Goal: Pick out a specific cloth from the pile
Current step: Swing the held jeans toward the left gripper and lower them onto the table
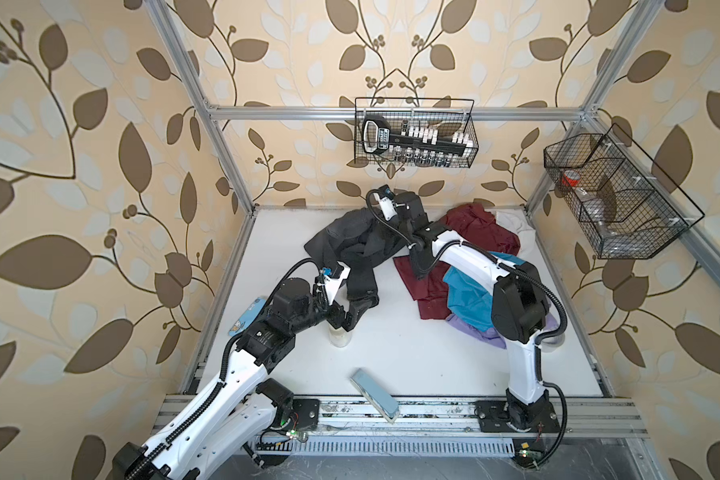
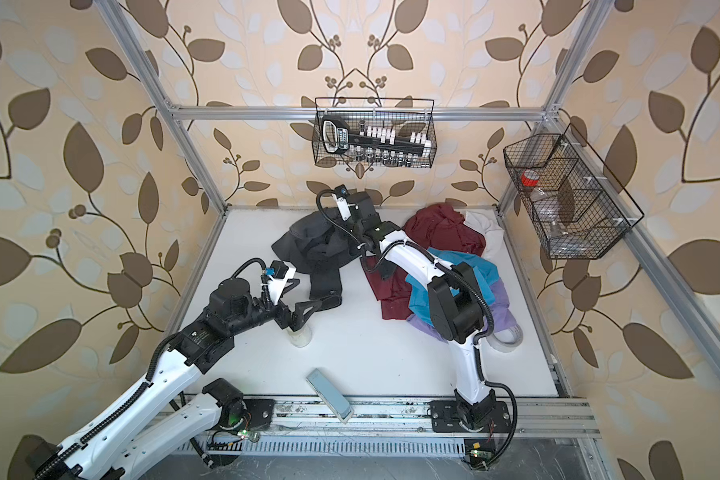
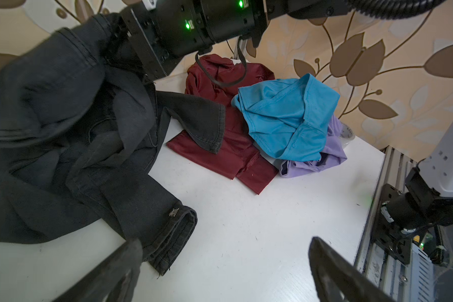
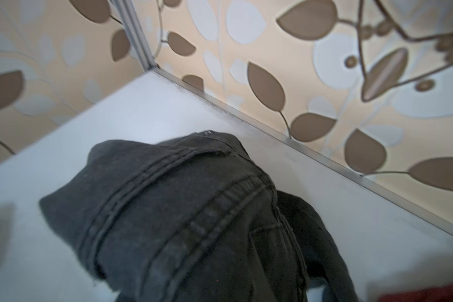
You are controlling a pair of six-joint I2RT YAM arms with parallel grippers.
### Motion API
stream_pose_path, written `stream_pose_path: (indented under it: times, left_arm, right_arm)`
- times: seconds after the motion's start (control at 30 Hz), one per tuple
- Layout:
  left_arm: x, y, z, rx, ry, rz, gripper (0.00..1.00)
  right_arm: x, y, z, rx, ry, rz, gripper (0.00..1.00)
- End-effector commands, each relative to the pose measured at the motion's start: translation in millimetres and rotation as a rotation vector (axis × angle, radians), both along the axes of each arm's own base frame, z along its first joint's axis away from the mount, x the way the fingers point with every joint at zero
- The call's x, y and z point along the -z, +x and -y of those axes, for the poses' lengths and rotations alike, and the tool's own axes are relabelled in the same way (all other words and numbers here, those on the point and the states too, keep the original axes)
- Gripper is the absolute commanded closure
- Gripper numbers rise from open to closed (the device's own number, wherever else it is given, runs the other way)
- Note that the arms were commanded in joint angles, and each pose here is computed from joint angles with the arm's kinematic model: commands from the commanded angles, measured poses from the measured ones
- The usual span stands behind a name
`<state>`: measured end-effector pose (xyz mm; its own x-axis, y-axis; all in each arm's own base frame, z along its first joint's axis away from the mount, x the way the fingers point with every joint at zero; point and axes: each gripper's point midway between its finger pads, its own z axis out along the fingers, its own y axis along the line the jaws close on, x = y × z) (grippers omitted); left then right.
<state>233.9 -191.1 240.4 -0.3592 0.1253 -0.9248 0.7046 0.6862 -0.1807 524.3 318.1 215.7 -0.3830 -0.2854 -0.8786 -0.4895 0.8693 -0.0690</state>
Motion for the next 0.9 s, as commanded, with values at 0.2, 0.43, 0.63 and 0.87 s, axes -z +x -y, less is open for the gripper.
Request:
stream_pose_path:
  times: [0.2,0.43,0.63,0.87]
  left_arm:
    - [1.5,0.5,2.7,0.009,0.009,0.015,0.01]
    - [3.1,0.8,3.7,0.013,0.01,0.009,0.01]
    - [3.6,0.8,4.5,0.018,0.009,0.007,0.01]
    - [5.9,1.8,5.1,0.02,0.016,-0.001,0.01]
  right_arm:
    - [5.8,9.7,61.5,0.234,-0.276,0.076,0.47]
    - [30.7,16.4,86.6,0.282,-0.345,0.029,0.12]
    - [48.1,24.3,104.1,0.266,-0.246,-0.054,0.0]
    - [75.5,18.5,83.2,0.108,-0.075,-0.185,0.0]
